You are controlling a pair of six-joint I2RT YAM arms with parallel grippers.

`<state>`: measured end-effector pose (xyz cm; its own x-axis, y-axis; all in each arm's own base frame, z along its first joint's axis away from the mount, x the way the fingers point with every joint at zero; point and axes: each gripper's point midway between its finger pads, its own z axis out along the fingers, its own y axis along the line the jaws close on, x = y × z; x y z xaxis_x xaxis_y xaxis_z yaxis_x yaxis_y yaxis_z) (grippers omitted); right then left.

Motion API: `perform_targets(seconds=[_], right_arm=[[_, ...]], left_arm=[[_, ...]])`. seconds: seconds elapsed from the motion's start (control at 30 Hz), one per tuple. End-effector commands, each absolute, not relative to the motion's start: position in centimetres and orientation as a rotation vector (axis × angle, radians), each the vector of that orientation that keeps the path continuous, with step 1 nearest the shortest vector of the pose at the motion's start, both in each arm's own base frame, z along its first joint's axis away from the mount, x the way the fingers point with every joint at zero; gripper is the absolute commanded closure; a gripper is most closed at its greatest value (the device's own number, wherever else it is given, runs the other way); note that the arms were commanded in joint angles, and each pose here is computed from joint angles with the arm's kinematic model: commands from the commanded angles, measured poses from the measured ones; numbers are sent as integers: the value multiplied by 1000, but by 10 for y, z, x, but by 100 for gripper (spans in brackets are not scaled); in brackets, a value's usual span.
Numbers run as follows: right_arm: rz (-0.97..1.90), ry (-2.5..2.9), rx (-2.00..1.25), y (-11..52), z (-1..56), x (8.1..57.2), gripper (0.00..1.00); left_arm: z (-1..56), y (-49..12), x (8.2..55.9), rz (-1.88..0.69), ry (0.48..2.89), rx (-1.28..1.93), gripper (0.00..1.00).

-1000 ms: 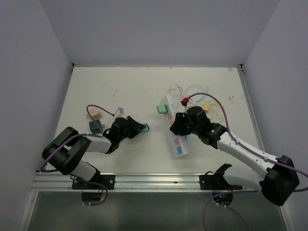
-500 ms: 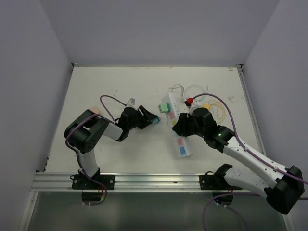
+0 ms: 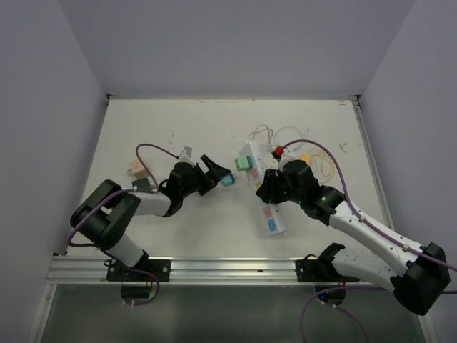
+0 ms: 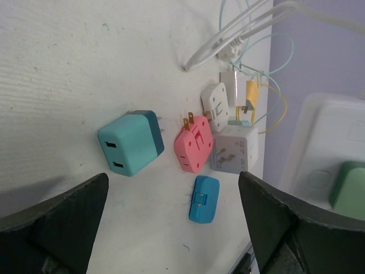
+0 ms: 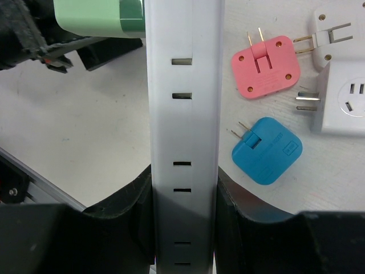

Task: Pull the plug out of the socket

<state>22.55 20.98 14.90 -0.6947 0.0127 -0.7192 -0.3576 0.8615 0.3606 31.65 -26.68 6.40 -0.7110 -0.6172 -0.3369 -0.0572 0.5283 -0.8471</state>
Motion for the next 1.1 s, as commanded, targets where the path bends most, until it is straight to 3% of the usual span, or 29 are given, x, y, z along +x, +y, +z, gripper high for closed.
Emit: perform_targets(seconds=[0.0, 0.43, 0.6, 0.77, 1.07], right_arm=[[665, 2173, -258, 220, 173, 239, 100], [765, 2204, -380, 243, 160, 225, 100], [791, 2204, -435, 256, 160, 218, 100], [807, 2204, -459, 263, 161, 214, 100], [845, 2196, -478, 272, 163, 209, 100]], left_arm=[[87, -251, 318, -1095, 2076, -529, 0], [168, -245, 287, -1251, 1887, -384, 1], [173, -254, 281, -1302, 1886, -358, 2], [178, -268, 281, -1330, 1879, -333, 8], [169, -280, 279, -1324, 1921, -343, 32]])
